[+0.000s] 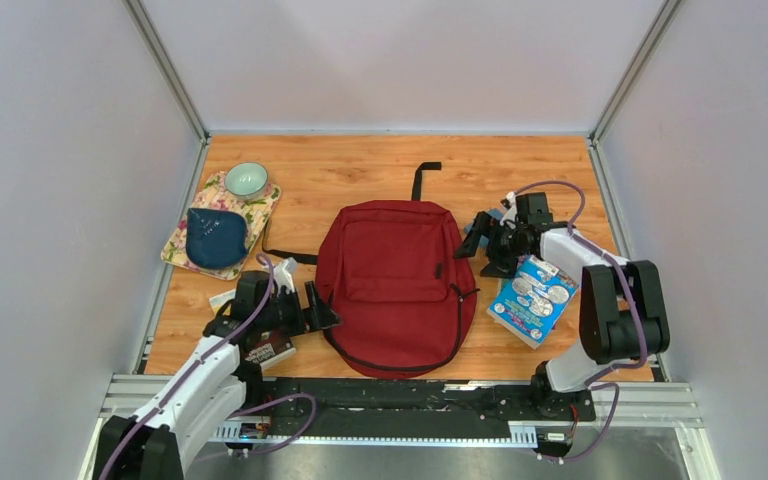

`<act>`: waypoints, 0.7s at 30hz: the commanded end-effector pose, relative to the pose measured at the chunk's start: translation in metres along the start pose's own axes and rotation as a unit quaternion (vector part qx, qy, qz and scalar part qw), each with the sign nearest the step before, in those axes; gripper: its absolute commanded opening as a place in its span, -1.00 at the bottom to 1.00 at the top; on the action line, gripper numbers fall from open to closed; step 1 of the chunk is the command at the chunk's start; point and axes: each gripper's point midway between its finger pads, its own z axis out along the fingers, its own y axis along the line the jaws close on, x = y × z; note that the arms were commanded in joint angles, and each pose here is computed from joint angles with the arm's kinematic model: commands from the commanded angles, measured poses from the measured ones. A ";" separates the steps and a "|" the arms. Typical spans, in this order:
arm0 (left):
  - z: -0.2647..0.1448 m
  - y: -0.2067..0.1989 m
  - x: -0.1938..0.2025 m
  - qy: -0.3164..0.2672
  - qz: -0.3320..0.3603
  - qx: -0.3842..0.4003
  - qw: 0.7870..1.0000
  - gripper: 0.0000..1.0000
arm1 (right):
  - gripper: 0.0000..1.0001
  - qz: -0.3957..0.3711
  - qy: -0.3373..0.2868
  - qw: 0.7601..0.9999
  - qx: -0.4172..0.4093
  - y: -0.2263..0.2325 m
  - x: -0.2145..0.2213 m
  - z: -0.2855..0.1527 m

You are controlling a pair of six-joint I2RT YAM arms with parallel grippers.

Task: Pack the student bag
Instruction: Unzip the student bag at the center of the board.

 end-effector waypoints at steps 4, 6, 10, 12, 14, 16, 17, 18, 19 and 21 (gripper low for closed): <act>0.019 -0.023 0.011 0.013 -0.016 0.077 0.997 0.65 | 0.95 -0.038 0.046 0.996 -0.069 0.017 0.012 0.027; 0.020 -0.030 0.008 0.015 -0.014 0.087 0.996 0.47 | 0.95 -0.046 0.058 0.994 -0.076 0.021 0.024 0.029; 0.023 -0.035 -0.015 0.017 0.006 0.057 0.998 -0.22 | 0.92 -0.068 0.073 0.990 -0.096 0.035 0.040 0.032; 0.024 -0.032 -0.030 0.009 0.029 0.027 0.999 -0.47 | 0.85 -0.068 0.071 0.989 -0.109 0.043 0.043 0.028; 0.024 -0.037 -0.051 0.010 0.054 0.003 0.998 -0.87 | 0.73 -0.071 0.070 0.988 -0.118 0.047 0.049 0.024; 0.026 -0.040 -0.073 0.007 0.068 -0.025 0.997 -1.00 | 0.57 -0.082 0.062 0.986 -0.130 0.054 0.053 0.016; 0.027 -0.041 -0.080 0.007 0.087 -0.030 0.996 -1.00 | 0.51 -0.083 0.058 0.986 -0.134 0.056 0.054 0.014; 0.026 -0.051 -0.099 -0.008 0.101 -0.032 0.994 -1.00 | 0.40 -0.085 0.051 0.985 -0.141 0.062 0.054 0.009; 0.030 -0.047 -0.101 0.005 0.101 -0.045 0.994 -1.00 | 0.22 -0.089 0.049 0.983 -0.150 0.065 0.054 0.006; 0.030 -0.060 -0.126 -0.007 0.127 -0.042 0.991 -1.00 | 0.05 -0.082 0.045 0.983 -0.155 0.068 0.057 0.002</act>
